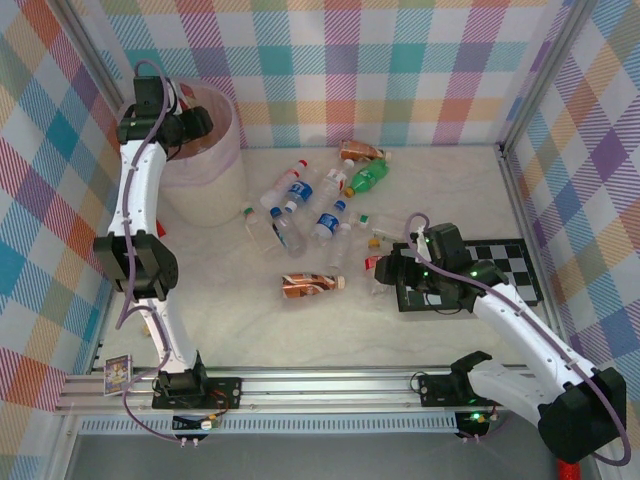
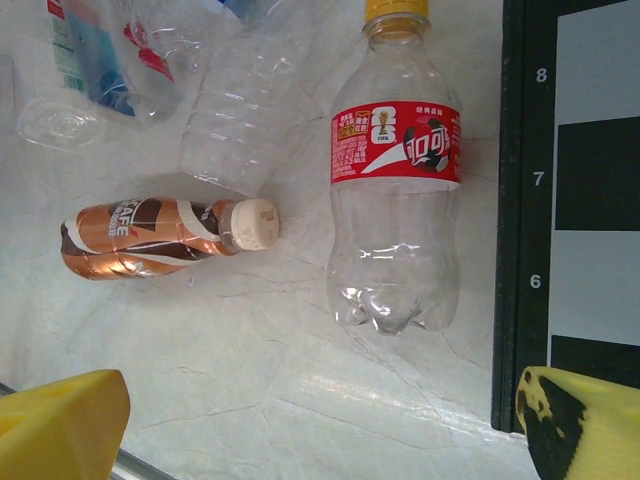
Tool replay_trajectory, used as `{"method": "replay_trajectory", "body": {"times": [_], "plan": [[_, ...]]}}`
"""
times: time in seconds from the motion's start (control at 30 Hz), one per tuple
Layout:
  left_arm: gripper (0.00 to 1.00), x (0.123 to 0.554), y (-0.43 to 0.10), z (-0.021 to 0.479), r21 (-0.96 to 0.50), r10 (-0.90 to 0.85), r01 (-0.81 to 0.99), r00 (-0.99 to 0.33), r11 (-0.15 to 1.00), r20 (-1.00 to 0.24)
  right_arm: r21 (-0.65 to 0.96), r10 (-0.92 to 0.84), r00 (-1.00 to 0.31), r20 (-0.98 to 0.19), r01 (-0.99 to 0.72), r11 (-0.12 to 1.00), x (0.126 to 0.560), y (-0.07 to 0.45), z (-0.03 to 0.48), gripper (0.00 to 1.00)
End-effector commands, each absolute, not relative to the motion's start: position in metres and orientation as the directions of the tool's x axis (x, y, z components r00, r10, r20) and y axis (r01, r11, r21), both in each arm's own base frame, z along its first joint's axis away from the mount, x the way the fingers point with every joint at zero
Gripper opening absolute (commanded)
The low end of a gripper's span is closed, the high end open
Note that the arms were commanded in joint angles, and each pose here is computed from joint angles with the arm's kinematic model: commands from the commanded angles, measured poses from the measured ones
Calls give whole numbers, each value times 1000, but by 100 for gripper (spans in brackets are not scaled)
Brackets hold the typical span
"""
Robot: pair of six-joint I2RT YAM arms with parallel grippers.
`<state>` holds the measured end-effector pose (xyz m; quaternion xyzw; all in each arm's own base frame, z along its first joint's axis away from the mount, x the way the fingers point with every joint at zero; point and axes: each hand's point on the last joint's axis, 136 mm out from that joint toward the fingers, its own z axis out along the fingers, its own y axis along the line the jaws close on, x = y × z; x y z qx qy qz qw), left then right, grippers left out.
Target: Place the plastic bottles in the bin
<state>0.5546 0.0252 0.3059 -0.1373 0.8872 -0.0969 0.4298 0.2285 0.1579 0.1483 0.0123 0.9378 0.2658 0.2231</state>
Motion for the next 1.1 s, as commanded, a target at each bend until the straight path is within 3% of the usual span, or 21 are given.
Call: {"method": "replay_trajectory", "body": {"times": [0.0, 0.33, 0.53, 0.87, 1.0, 1.07], "plan": [[68, 549, 34, 300, -235, -283, -161, -628, 959, -725, 492, 160, -900, -405, -66, 868, 228, 154, 145, 99], [88, 546, 32, 297, -220, -258, -140, -646, 965, -719, 522, 240, -866, -438, -27, 853, 233, 150, 151, 99], [100, 540, 32, 311, -201, -228, -117, -632, 973, -740, 456, 232, -893, -387, 33, 889, 230, 141, 141, 99], [100, 500, 26, 393, -159, -161, -47, -507, 986, -847, 291, 76, -930, -361, -35, 956, 242, 168, 115, 100], [100, 473, 27, 427, -148, -158, -57, -445, 987, -881, 221, 8, -931, -365, -79, 972, 251, 181, 105, 88], [100, 458, 25, 440, -156, -164, -55, -422, 986, -892, 199, -11, -934, -356, -88, 976, 255, 184, 98, 88]]}}
